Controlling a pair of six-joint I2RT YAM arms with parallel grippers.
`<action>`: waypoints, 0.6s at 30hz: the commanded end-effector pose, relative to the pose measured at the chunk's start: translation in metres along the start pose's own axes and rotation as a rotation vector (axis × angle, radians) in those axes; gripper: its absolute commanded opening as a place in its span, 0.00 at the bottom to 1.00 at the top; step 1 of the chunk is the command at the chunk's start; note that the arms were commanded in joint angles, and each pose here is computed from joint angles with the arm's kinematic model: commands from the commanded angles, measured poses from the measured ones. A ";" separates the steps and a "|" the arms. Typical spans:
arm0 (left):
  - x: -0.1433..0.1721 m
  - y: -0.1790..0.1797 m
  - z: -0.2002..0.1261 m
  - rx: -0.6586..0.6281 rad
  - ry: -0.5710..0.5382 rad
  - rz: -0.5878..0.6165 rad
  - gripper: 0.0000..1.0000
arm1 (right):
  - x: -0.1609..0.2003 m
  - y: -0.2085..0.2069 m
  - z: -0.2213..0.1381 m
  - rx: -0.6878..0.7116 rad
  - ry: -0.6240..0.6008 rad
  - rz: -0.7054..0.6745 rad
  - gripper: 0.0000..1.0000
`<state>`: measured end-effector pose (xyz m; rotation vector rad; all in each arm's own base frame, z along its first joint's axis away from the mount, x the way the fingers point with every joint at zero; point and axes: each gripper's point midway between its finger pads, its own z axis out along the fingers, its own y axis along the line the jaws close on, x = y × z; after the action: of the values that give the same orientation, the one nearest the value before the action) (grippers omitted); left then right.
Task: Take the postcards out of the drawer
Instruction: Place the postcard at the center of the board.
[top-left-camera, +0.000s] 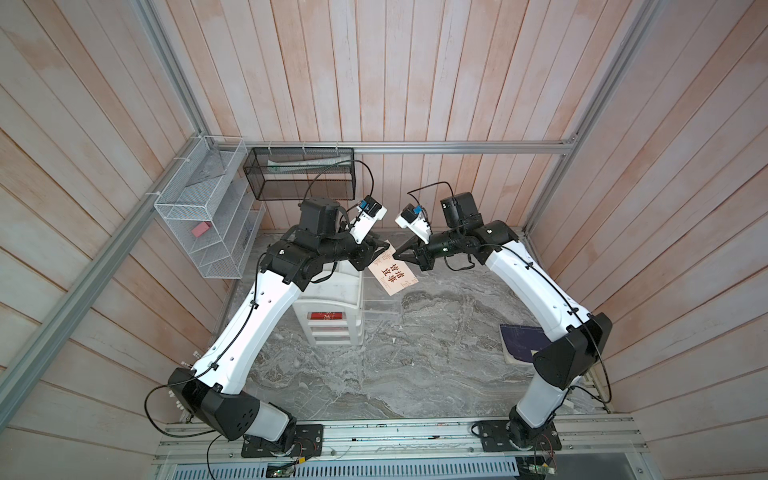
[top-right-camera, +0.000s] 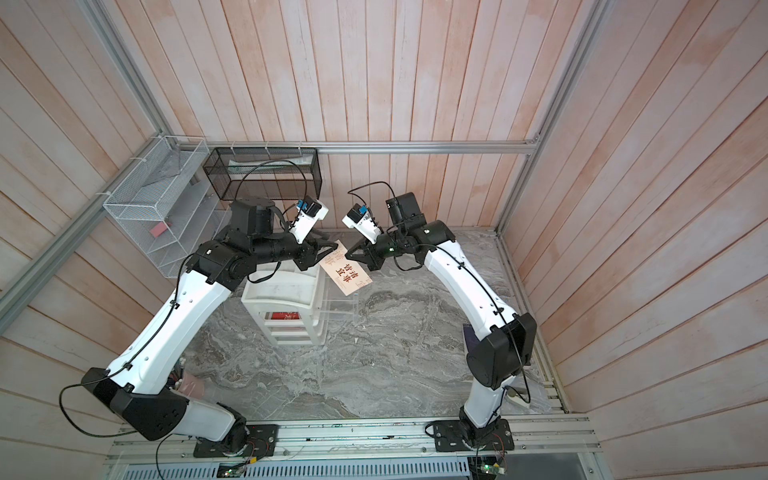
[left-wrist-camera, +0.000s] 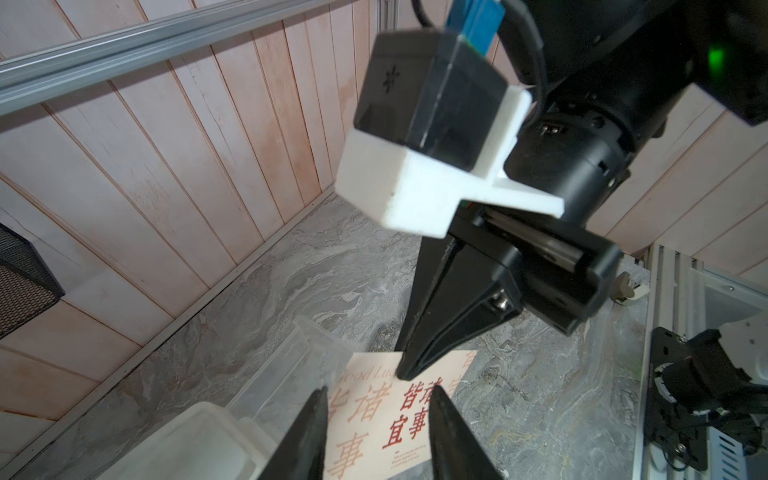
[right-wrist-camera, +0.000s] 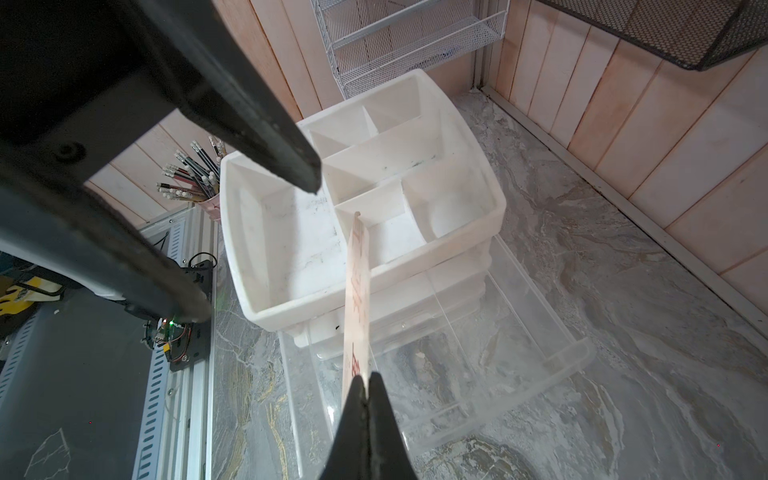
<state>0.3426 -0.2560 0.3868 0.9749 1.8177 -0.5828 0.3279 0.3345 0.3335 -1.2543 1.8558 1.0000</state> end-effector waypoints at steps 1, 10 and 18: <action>0.001 0.000 -0.001 -0.005 0.018 0.020 0.43 | -0.012 0.020 -0.014 -0.018 -0.033 -0.068 0.00; 0.010 -0.005 0.008 0.041 0.047 0.015 0.43 | -0.011 0.032 -0.024 -0.028 -0.057 -0.135 0.00; 0.011 -0.018 0.008 0.116 0.043 0.024 0.41 | -0.009 0.035 -0.025 -0.023 -0.053 -0.165 0.00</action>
<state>0.3396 -0.2614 0.3665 1.0374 1.8631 -0.6171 0.3028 0.3242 0.3582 -1.3262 1.7134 0.9577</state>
